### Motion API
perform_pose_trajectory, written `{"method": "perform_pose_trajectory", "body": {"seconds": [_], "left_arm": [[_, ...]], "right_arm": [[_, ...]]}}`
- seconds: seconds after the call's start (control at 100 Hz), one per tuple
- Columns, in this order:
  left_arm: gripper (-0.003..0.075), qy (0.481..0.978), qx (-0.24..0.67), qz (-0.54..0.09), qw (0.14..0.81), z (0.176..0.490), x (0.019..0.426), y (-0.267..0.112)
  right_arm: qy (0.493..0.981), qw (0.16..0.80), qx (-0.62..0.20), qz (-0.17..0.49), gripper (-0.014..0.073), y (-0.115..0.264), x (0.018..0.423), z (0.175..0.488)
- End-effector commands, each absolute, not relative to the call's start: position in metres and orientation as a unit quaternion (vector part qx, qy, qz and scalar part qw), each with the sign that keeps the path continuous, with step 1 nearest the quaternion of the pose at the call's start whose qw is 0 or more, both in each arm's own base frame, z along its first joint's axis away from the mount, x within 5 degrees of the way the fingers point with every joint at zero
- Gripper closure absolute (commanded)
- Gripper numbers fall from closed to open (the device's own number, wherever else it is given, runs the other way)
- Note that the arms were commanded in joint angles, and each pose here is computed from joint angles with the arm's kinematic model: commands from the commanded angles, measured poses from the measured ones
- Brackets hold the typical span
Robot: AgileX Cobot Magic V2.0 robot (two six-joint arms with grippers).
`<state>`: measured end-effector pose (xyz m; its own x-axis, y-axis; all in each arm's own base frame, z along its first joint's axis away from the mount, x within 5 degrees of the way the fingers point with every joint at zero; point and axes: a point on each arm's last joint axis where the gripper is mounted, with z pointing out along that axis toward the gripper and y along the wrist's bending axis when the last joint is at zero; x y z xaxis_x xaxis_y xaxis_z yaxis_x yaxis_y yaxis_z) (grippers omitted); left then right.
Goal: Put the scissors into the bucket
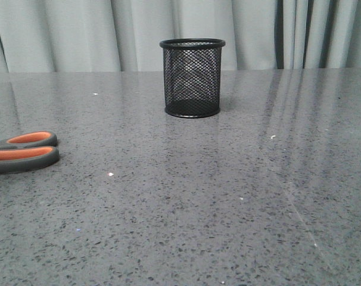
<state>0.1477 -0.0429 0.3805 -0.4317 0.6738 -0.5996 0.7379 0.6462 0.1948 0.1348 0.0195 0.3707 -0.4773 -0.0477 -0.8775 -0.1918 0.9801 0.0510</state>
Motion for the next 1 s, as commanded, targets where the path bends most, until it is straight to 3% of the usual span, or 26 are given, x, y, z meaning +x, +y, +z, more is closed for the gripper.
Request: {"method": "perform_pose_trajectory", "body": {"seconds": [0.0, 0.22, 0.69, 0.99], "left_arm": [[0.0332, 0.825, 0.463, -0.056, 0.319, 0.391, 0.165, -0.052], [0.0331, 0.779, 0.581, 0.009, 0.236, 0.376, 0.214, -0.054], [0.0331, 0.731, 0.665, -0.055, 0.142, 0.313, 0.269, -0.071], [0.0332, 0.706, 0.701, -0.04, 0.092, 0.294, 0.276, -0.086]], "right_arm": [[0.832, 0.547, -0.066, 0.064, 0.0222, 0.018, 0.137, 0.387], [0.831, 0.547, -0.073, 0.068, 0.0222, 0.02, 0.136, 0.387], [0.827, 0.545, -0.107, 0.081, 0.0222, 0.028, 0.135, 0.387], [0.827, 0.545, -0.107, 0.081, 0.0222, 0.028, 0.135, 0.387]]}}
